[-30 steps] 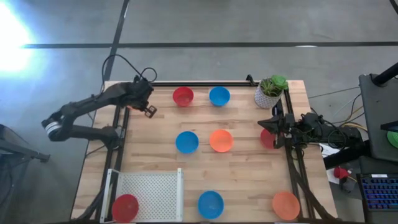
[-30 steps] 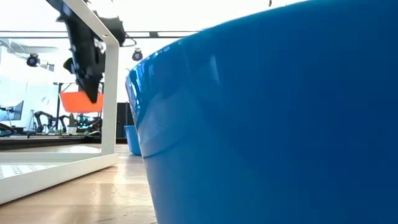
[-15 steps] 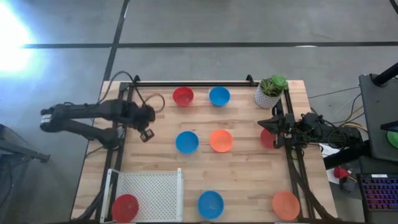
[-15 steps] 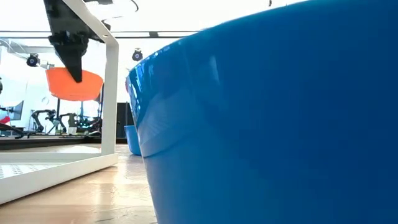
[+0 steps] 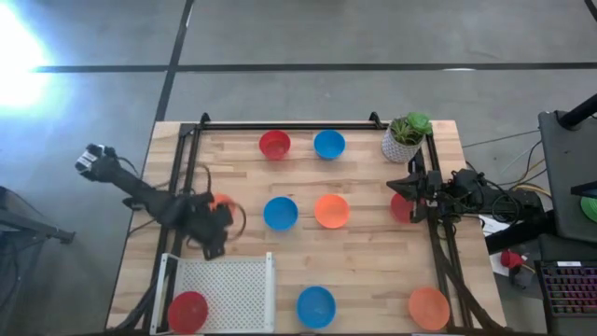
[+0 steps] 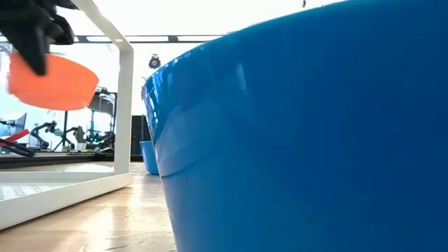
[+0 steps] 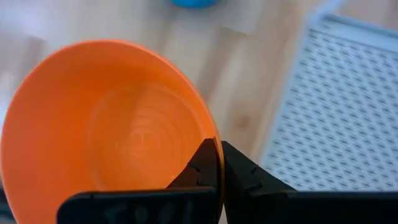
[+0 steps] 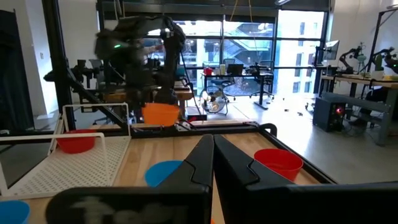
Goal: Pick & Place Mini bowls
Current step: Put the top orange bowl on the shelf
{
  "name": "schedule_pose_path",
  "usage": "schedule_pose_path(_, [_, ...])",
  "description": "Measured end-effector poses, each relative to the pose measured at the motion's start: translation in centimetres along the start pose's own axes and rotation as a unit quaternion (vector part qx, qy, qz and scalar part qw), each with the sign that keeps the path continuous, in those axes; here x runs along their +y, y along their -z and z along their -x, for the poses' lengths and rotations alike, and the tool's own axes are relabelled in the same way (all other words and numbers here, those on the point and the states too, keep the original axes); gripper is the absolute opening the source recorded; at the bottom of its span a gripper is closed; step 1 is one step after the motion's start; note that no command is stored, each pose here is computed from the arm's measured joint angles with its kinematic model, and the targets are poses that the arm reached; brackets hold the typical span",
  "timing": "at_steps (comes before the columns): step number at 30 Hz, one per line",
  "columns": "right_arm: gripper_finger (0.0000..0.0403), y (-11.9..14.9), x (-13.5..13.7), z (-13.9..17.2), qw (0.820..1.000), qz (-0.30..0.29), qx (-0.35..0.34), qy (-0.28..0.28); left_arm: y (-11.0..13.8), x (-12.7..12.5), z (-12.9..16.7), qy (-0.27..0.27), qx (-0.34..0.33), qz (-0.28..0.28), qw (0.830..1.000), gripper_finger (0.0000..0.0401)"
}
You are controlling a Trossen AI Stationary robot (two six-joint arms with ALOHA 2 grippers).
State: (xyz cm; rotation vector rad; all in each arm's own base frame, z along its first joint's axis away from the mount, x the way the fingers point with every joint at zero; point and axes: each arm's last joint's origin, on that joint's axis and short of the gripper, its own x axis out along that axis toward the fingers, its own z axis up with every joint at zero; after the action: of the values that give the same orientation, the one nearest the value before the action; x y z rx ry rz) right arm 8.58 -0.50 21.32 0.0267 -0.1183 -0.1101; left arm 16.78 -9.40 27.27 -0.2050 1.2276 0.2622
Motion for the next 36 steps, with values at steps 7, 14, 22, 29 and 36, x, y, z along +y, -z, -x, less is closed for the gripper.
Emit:
schedule_pose_path(7, [0.0008, 0.0, 0.0, 0.0, 1.0, 0.0, 0.0, 0.0, 1.4, -5.0, -2.0, 0.039, 0.006, -0.025, 0.999, 0.0])
schedule_pose_path(14, [0.0008, 0.0, 0.0, 0.0, 1.0, 0.0, 0.0, 0.0, 2.1, -8.9, -3.5, 0.08, 0.007, -0.04, 0.996, 0.0])
schedule_pose_path(22, [0.0008, 0.0, 0.0, 0.0, 1.0, 0.0, 0.0, 0.0, 2.9, -11.3, -4.8, 0.088, 0.056, -0.037, 0.994, 0.0])
schedule_pose_path(29, [0.0008, 0.0, 0.0, 0.0, 1.0, 0.0, 0.0, -0.001, 2.1, -13.6, -3.7, 0.116, 0.037, -0.04, 0.992, 0.0])
schedule_pose_path(36, [0.0008, 0.0, 0.0, 0.0, 1.0, 0.0, 0.0, 0.0, 2.3, -15.8, -4.5, 0.119, 0.033, -0.076, 0.989, 0.0])
